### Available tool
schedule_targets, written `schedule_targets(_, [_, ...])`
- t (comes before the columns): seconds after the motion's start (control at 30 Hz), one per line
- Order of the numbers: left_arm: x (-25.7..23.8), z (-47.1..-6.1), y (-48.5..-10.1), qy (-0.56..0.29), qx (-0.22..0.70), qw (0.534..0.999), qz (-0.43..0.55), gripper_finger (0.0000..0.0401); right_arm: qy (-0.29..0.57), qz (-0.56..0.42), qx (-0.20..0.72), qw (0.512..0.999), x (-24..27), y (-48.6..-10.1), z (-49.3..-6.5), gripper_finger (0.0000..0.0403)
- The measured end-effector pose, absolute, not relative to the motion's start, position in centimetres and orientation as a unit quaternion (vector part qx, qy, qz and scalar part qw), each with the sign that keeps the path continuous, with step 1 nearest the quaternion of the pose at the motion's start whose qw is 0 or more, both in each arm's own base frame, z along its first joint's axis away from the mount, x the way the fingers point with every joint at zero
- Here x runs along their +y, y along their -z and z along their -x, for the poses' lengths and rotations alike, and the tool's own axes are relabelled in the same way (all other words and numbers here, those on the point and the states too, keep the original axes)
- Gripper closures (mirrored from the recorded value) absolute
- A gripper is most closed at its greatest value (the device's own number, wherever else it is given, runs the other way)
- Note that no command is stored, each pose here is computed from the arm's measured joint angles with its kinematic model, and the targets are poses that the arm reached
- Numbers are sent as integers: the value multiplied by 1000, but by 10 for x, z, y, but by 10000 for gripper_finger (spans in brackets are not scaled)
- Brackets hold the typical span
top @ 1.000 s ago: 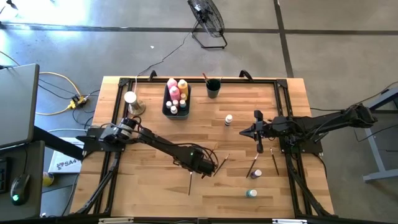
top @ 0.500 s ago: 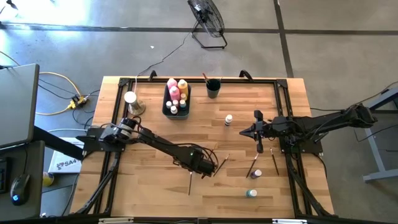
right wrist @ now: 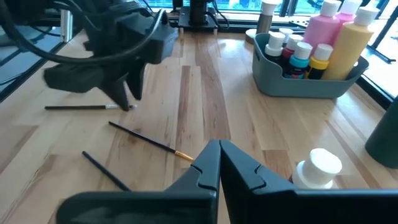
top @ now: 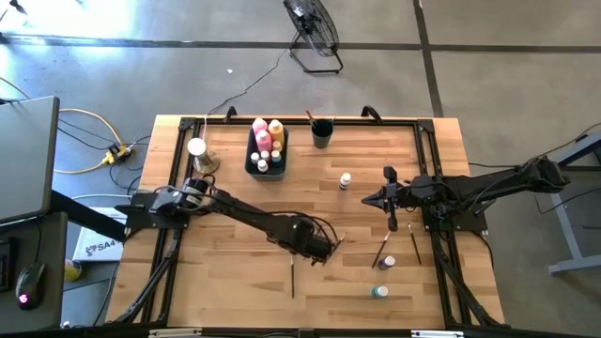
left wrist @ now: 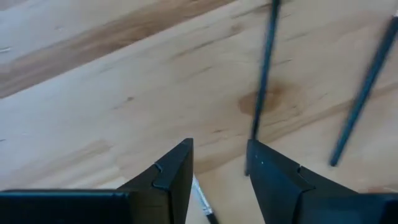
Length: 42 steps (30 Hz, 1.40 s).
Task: Pick & Place Paint Supplies
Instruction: Put the silver paint brush into the green cup
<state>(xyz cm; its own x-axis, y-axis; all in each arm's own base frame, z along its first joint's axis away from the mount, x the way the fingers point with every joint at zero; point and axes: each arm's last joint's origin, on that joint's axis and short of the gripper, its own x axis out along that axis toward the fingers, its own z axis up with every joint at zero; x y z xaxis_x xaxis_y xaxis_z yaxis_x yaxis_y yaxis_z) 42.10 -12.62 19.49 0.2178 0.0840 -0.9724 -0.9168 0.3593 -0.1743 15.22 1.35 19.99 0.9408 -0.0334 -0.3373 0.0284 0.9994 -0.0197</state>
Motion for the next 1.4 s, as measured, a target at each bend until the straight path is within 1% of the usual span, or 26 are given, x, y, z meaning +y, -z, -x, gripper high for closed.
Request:
schedule_targets(0.23, [-126,-414,-194,-404,520,609,443,256,7,6,172,985,14,-200,-152,401])
schedule_targets(0.43, [-126,-410,-194,-440,512,579,457,256,8,6,173,985,14,-200,-152,401])
schedule_targets(0.73, [-128,-414,-185,-452,498,564,479,256,9,7,177,984,14,-199,-152,401])
schedule_targets(1.0, [-128,-414,-175,-470,499,555,472,256,9,7,178,984,14,-199,-152,401])
schedule_targets(1.23, [-129,-419,-162,-472,497,556,469,256,8,7,178,984,14,-199,-152,401])
schedule_targets(1.4, [-129,-420,-160,-476,492,561,465,256,8,7,179,984,14,-199,-152,401])
